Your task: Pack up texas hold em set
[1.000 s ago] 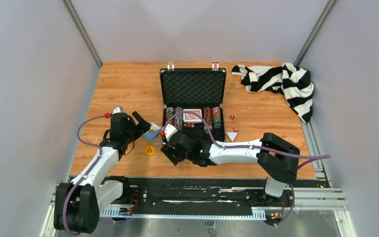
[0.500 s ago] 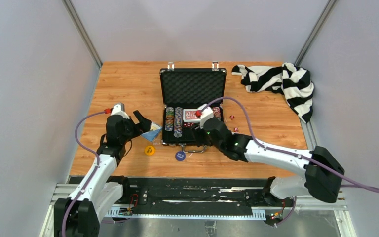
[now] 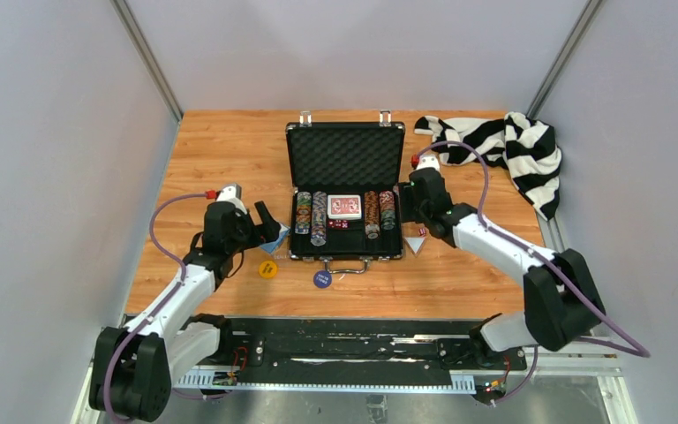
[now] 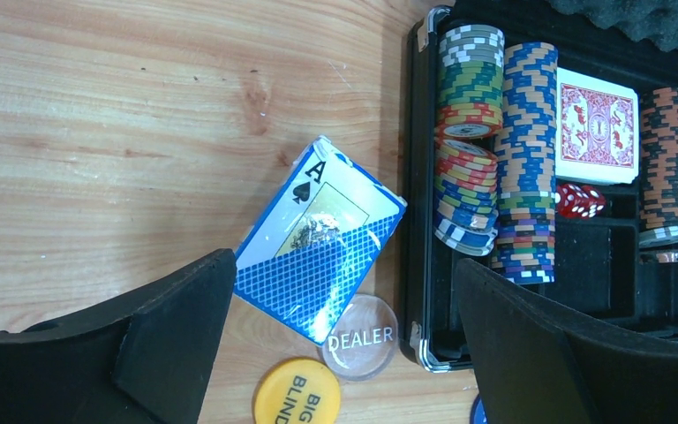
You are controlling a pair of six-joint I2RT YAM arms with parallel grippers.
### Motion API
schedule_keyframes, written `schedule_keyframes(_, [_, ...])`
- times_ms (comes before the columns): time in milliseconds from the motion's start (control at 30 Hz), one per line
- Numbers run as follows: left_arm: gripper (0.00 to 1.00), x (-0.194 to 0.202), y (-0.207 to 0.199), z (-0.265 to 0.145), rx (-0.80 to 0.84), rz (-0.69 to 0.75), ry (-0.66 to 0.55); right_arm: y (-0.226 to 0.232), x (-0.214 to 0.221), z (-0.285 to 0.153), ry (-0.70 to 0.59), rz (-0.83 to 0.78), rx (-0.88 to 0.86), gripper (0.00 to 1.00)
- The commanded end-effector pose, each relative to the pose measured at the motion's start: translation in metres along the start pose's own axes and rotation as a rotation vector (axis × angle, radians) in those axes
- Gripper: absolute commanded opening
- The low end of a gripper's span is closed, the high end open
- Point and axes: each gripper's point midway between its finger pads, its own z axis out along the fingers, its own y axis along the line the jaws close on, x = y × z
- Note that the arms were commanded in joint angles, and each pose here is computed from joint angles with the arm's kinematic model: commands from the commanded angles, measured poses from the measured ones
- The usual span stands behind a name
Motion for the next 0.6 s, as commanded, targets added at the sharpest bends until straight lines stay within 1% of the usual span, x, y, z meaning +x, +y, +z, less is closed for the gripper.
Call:
schedule_keyframes(0, [0.99,-0.011,-0.007,0.001,0.026,0.019,-0.028,-0.014,-0.002,0.017,0.076,-0.027,0.017,0.63])
schedule_keyframes(100, [0.99,-0.008,-0.006,0.003,0.026,0.017,-0.026,-0.016,-0.003,0.032,0.105,-0.032,0.012,0.63])
schedule_keyframes(267, [1.0,-0.003,-0.004,0.005,0.017,0.006,-0.008,-0.02,0.0,0.053,0.158,0.046,-0.036,0.63])
schedule_keyframes(500, [1.0,0.0,-0.004,0.007,0.02,0.0,0.001,-0.02,0.02,0.07,0.229,0.023,-0.031,0.62])
schedule_keyframes(567, [1.0,0.0,-0.003,0.008,0.016,-0.006,0.001,-0.019,0.024,0.073,0.242,0.024,-0.03,0.58])
